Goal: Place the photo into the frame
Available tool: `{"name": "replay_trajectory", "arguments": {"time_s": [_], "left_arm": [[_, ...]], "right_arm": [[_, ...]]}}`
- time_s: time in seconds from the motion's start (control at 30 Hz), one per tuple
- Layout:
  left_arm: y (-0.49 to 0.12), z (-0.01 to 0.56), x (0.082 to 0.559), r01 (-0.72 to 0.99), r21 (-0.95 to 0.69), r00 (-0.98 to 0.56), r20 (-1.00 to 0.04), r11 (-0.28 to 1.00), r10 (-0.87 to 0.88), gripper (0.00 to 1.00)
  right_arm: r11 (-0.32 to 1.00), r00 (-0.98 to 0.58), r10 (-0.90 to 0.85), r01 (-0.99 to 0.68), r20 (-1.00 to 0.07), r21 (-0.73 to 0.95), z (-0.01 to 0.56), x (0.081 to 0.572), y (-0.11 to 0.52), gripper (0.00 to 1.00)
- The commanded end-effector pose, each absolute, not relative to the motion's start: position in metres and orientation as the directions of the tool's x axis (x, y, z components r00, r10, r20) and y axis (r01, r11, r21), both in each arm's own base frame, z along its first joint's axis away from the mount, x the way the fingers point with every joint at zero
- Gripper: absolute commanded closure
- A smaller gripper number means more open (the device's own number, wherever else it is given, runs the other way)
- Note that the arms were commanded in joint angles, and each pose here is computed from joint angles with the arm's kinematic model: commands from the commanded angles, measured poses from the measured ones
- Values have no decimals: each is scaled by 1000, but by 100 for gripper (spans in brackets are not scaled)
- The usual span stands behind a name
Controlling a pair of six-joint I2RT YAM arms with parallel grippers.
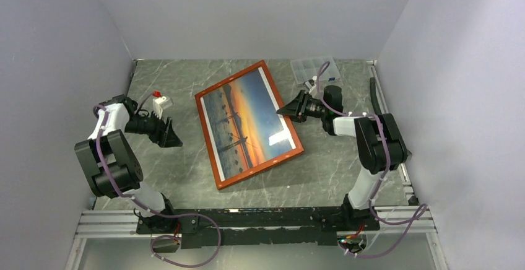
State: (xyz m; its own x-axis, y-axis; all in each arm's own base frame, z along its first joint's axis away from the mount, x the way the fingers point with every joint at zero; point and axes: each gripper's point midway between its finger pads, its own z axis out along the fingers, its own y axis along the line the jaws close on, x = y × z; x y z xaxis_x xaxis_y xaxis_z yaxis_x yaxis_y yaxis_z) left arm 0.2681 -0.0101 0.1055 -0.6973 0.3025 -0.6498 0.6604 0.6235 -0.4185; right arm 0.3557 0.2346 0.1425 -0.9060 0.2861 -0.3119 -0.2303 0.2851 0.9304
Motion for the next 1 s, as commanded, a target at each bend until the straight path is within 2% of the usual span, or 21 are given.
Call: {"name": "replay_trajectory", "arguments": {"time_s": [0.0, 0.13, 0.53, 0.57, 0.6, 0.83, 0.97], "left_arm": [[-9, 114, 271, 632, -433, -719, -638, 643, 277, 19], [-11, 121, 273, 607, -450, -732, -637, 655, 241, 6], [-16, 130, 277, 555, -495, -759, -630, 668, 165, 6], [-16, 130, 277, 551, -496, -762, -628, 671, 161, 6], [-16, 131, 277, 549, -499, -764, -625, 671, 160, 6], [-9, 125, 282, 479, -514, -809, -574, 711, 130, 6], [-3, 128, 297, 413, -509, -827, -557, 755, 77, 6]], "right_arm": [[180, -839, 329, -395, -434, 901, 162, 366, 240, 58], [212, -844, 329, -372, -424, 904, 140, 371, 240, 52], [453, -862, 287, -263, -419, 852, 68, 383, 226, 35], [475, -862, 286, -252, -419, 843, 65, 384, 224, 10], [498, -861, 283, -244, -423, 832, 61, 386, 222, 2], [704, -843, 251, -178, -476, 687, 48, 394, 197, 0], [903, -815, 203, -58, -542, 426, 49, 397, 154, 0]]}}
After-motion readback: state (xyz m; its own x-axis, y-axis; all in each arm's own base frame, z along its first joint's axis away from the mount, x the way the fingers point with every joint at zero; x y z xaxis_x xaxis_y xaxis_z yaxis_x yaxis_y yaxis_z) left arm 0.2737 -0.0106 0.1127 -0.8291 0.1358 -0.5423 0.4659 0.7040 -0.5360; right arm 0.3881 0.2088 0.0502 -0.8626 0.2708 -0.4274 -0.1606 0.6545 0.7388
